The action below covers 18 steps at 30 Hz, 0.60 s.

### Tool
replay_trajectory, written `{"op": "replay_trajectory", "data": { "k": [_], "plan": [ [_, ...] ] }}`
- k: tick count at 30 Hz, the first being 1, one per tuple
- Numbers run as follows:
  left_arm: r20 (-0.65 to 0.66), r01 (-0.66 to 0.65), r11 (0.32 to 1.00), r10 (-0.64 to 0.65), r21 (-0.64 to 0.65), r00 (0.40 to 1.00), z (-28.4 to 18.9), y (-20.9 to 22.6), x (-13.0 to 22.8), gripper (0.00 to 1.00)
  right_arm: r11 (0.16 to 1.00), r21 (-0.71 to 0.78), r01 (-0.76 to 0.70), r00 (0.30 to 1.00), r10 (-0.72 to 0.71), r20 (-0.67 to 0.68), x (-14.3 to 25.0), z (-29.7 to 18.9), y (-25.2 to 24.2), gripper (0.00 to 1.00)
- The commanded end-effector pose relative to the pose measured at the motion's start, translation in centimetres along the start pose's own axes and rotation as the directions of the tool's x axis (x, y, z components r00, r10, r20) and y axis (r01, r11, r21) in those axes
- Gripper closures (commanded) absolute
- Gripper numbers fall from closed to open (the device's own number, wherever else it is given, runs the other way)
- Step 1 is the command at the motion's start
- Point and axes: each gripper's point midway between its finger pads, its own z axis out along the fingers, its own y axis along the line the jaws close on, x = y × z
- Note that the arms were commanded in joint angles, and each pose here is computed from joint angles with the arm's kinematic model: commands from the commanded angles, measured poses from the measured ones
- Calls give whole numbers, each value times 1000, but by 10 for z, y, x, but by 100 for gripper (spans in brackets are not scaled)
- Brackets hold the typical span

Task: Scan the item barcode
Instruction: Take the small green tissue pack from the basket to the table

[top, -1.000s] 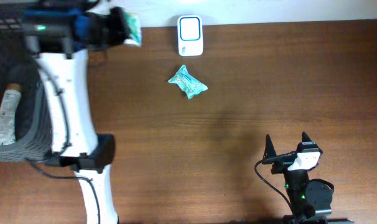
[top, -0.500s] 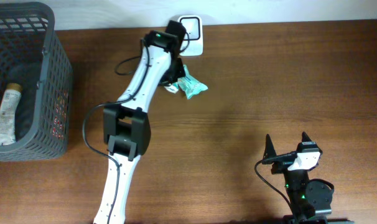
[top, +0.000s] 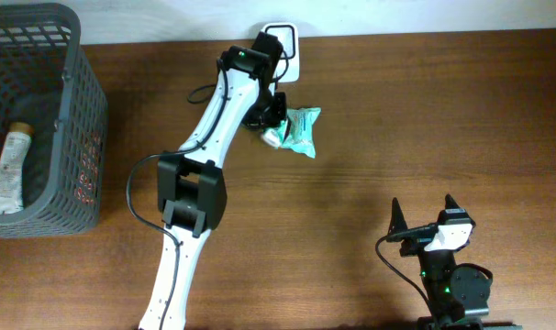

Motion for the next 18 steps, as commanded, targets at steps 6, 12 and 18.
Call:
{"op": "replay_trajectory", "data": {
  "k": [6, 12, 18],
  "plan": [
    [83, 61, 998, -64, 30, 994, -68, 41, -25, 21, 1000, 15, -12, 1000, 12, -4, 2, 0, -3, 1],
    [504, 24, 992, -84, 124, 860, -247, 67, -50, 21, 1000, 14, -12, 1000, 12, -4, 2, 0, -3, 1],
    [778, 246, 963, -235, 107, 583, -401, 194, -20, 1, 1000, 14, -12, 1000, 12, -4, 2, 0, -3, 1]
  ]
}}
